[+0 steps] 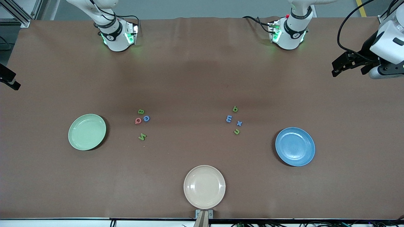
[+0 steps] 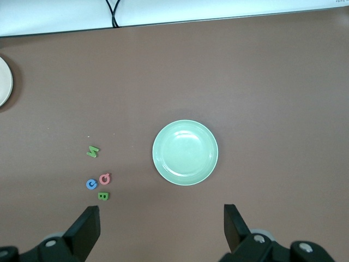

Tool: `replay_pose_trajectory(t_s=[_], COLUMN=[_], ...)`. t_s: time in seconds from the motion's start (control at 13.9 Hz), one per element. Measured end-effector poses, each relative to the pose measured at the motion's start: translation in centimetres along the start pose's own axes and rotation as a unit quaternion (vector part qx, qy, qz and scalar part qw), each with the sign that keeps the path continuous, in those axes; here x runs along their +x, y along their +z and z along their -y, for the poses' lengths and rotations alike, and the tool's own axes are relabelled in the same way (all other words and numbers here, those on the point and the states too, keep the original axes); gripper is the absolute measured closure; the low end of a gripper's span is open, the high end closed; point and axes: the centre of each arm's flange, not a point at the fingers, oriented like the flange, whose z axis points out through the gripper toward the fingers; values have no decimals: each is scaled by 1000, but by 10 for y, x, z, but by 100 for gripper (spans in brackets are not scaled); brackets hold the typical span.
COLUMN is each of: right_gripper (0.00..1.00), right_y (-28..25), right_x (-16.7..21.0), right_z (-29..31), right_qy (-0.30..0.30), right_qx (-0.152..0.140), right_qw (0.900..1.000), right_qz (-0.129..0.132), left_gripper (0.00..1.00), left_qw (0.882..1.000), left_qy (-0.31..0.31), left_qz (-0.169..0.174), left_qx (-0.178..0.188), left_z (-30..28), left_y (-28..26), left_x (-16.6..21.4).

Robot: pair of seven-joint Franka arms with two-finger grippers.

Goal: Sort upper and lower case letters into plates
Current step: 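Move both grippers out from rest toward the letter clusters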

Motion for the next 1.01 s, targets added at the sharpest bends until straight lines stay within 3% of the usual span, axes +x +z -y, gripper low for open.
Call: replay_pose_trajectory(t_s=[0.43,0.72,1.01], right_gripper=[0,0,0], right_y=[0,4,42], right_x=[0,2,15], right_z=[0,4,34], right_qy=[0,-3,-30], right_qx=[0,2,11], right_qw=[1000,1000,999], right_qz=[0,4,35], left_gripper=[0,0,0], left_qw=[1000,1000,997], left_qy=[-1,-1,-23], left_qz=[5,27,70], left_qx=[0,1,6], left_z=[0,-1,-27], left_y=[5,28,75], left_x=[3,16,33])
